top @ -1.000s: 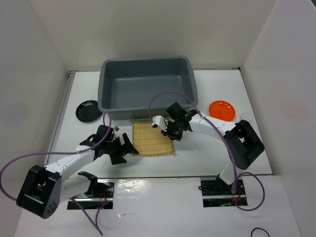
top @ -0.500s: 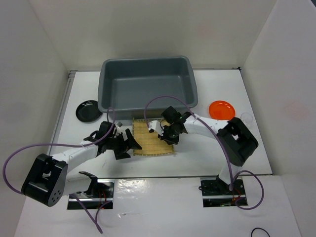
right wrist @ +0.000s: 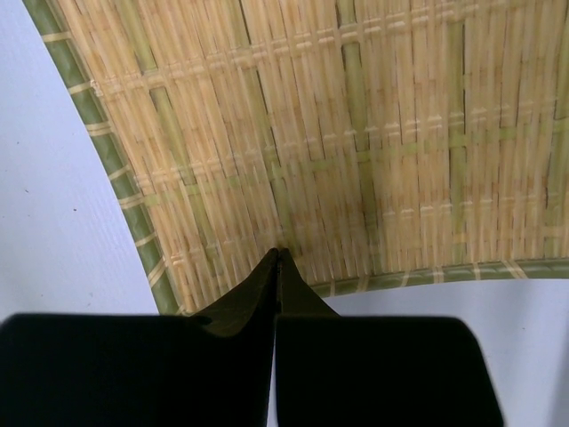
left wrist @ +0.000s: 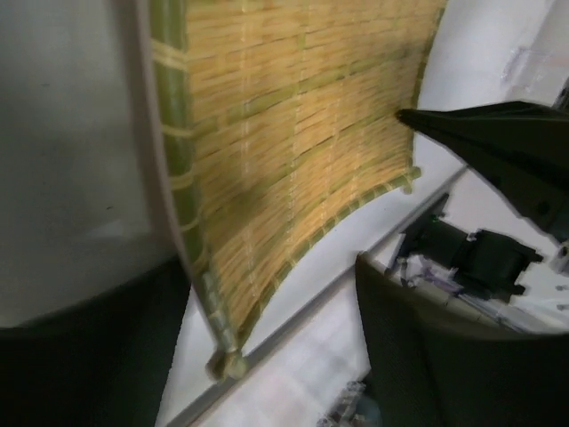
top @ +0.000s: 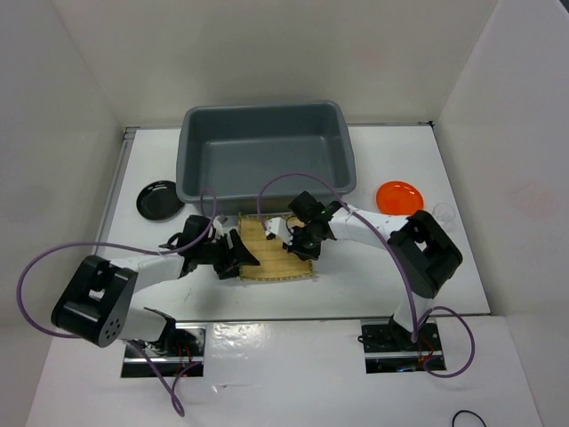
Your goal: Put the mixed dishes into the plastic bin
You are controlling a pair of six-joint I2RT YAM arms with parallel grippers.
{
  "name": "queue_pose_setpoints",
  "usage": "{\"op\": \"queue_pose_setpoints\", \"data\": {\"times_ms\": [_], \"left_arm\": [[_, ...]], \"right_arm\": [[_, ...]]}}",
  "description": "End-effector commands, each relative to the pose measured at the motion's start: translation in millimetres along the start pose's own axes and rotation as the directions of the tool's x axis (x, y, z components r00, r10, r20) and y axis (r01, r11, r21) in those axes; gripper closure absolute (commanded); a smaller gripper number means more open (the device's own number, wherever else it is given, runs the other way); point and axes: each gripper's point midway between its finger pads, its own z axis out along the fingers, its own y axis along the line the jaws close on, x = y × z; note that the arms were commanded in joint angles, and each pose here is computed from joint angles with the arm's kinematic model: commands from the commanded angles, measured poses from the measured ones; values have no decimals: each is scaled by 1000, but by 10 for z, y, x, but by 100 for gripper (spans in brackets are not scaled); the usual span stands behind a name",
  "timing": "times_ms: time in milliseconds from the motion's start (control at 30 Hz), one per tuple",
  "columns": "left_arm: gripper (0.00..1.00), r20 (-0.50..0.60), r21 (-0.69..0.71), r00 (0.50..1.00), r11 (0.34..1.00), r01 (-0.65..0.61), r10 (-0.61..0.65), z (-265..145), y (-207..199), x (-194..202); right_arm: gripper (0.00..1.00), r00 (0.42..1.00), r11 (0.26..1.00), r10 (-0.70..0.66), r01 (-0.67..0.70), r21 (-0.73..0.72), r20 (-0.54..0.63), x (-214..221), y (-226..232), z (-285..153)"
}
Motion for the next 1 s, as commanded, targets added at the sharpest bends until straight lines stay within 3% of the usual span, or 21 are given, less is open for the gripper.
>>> {"op": "queue_pose_setpoints", "data": {"times_ms": [0, 100, 133, 233, 367, 533, 600, 700, 767, 833, 900, 933, 967], "left_arm": [[39, -12, 81, 997, 994, -76, 77, 97, -131, -51], [63, -33, 94, 995, 991, -92, 96, 184, -206, -66], [79, -42, 97, 993, 989, -109, 114, 208, -228, -45], [99, -33, 115, 987, 981, -154, 159, 181, -386, -53], [100, -41, 63, 977, 977, -205, 207, -12, -521, -20], [100, -18, 119, 966, 960, -254, 258, -485, -920, 75], [100, 21, 163, 956, 943, -291, 291, -678, -1116, 92], [100, 75, 235, 958, 929, -285, 276, -968, -1372, 71], [100, 110, 286, 959, 916, -282, 261, -1124, -1563, -14], [100, 153, 329, 948, 890, -314, 278, -1277, -1848, -154], [100, 167, 359, 942, 872, -332, 290, -1358, -2024, -270], [100, 171, 375, 938, 860, -346, 303, -1373, -2167, -360], [100, 171, 378, 936, 857, -350, 306, -1375, -2194, -423]], "right_arm": [[100, 995, 1000, -8, 6, -18, -100, 296, 75, 172], [100, 995, 1000, -8, 6, -18, -100, 296, 75, 172], [100, 995, 1000, -8, 6, -18, -100, 296, 75, 172], [100, 996, 1000, -1, 0, -12, -93, 273, 82, 120], [100, 999, 999, 14, -13, 32, -35, 97, 86, -172], [100, 997, 991, 56, -62, 120, 52, 59, 174, -657], [100, 975, 959, 42, -101, 264, 219, -184, 46, -1194], [100, 897, 828, -15, -236, 509, 442, -384, -147, -2028], [100, 872, 721, -1, -339, 604, 490, -250, -216, -2366], [94, 873, 601, 50, -414, 684, 485, 0, -312, -2517], [79, 873, 539, 47, -431, 724, 485, 225, -272, -2569], [66, 874, 487, 58, -447, 750, 483, 350, -276, -2626], [63, 864, 462, 46, -463, 756, 501, 442, -223, -2667]]}}
